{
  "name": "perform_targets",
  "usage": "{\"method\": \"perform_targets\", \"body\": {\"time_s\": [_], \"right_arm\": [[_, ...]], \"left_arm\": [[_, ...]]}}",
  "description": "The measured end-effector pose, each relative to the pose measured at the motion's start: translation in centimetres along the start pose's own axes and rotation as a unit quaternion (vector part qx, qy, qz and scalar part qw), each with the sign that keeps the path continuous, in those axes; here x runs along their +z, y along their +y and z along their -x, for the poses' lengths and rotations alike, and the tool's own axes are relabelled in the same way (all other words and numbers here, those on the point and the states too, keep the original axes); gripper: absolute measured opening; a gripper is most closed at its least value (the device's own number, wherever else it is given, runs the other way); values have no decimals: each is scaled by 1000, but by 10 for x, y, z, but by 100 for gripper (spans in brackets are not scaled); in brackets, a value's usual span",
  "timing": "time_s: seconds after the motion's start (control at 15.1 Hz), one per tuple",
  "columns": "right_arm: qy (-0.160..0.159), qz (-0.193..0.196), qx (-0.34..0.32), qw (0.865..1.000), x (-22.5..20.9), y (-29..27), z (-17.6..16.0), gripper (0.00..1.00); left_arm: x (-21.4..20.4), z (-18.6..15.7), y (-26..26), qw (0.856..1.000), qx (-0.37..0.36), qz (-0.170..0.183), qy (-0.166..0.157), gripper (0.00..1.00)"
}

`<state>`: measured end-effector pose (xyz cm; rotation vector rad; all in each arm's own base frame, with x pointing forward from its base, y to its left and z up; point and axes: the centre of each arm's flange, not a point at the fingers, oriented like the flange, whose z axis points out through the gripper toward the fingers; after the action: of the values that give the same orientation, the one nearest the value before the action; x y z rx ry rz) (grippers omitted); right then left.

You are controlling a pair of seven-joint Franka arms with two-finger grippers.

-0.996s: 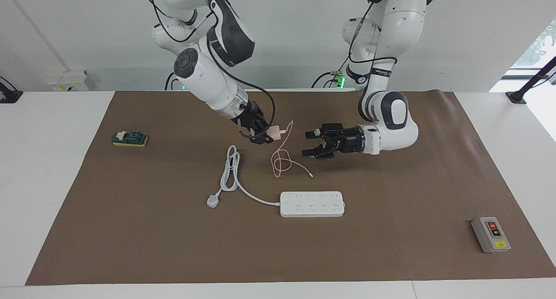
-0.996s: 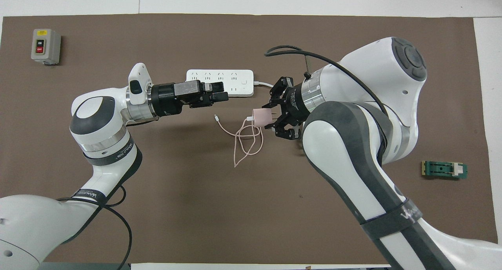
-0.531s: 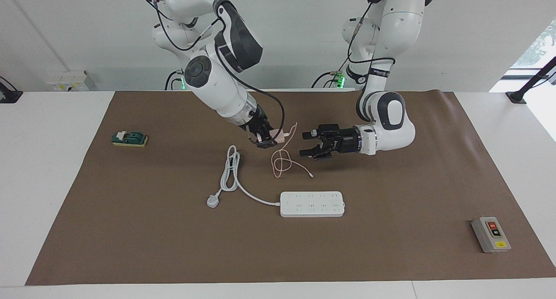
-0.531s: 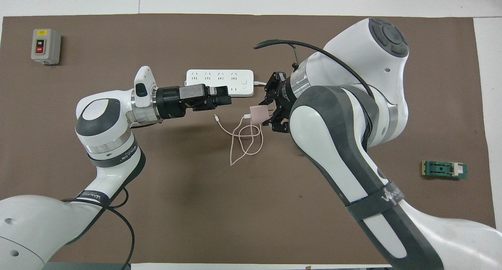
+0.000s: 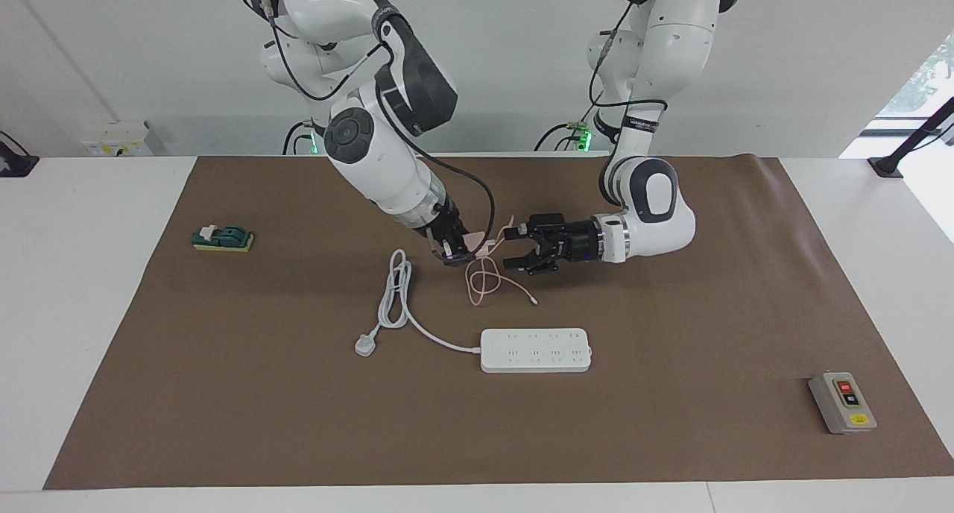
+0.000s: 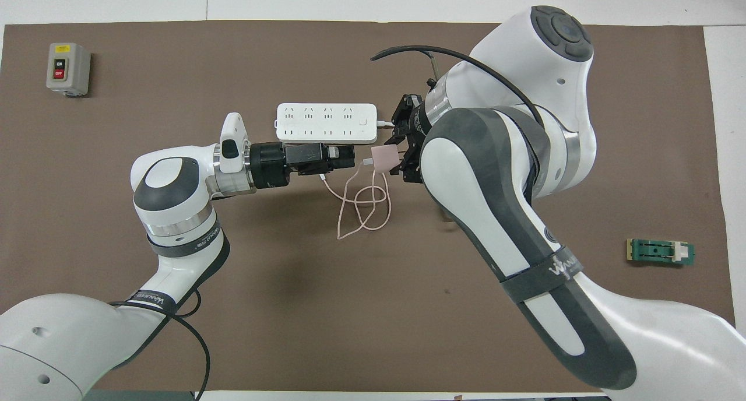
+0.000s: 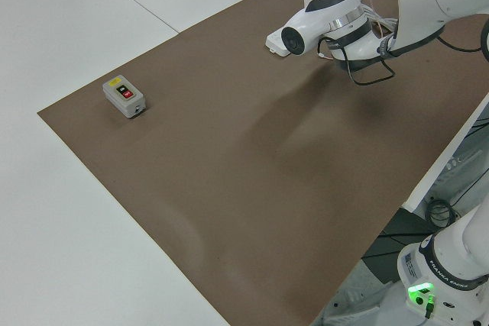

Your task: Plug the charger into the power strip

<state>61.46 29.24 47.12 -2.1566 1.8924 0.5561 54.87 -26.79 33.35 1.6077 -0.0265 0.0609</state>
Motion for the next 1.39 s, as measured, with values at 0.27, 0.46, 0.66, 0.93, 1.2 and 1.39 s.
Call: {"method": "perform_targets", "body": {"time_s": [0.27,0.46,0.66,0.93,1.2,1.39], "right_arm": [[2,3,8,1000,7,-8,-3,47],[3,2,7,1000,7,-9,-3,47],[2,1,6,1000,6,-9,-2,47],[2,0,6,1000,5,-9,-2,47],[2,1,6,1000,6,-9,-2,47],[2,1,7,1000,6,-10,-2,47]], "left_arm": [[6,3,0,1000,1,-2,-4,100],[10,5,-1,1000,2,-9,-3,100],[16,7,-2,1000,3,-17,-3,100],[26,12,-3,1000,4,-25,-5,100],[29,14,-4,1000,-11,-27,-5,100],[31,15,-3,999,-37,-26,-6,100]]}}
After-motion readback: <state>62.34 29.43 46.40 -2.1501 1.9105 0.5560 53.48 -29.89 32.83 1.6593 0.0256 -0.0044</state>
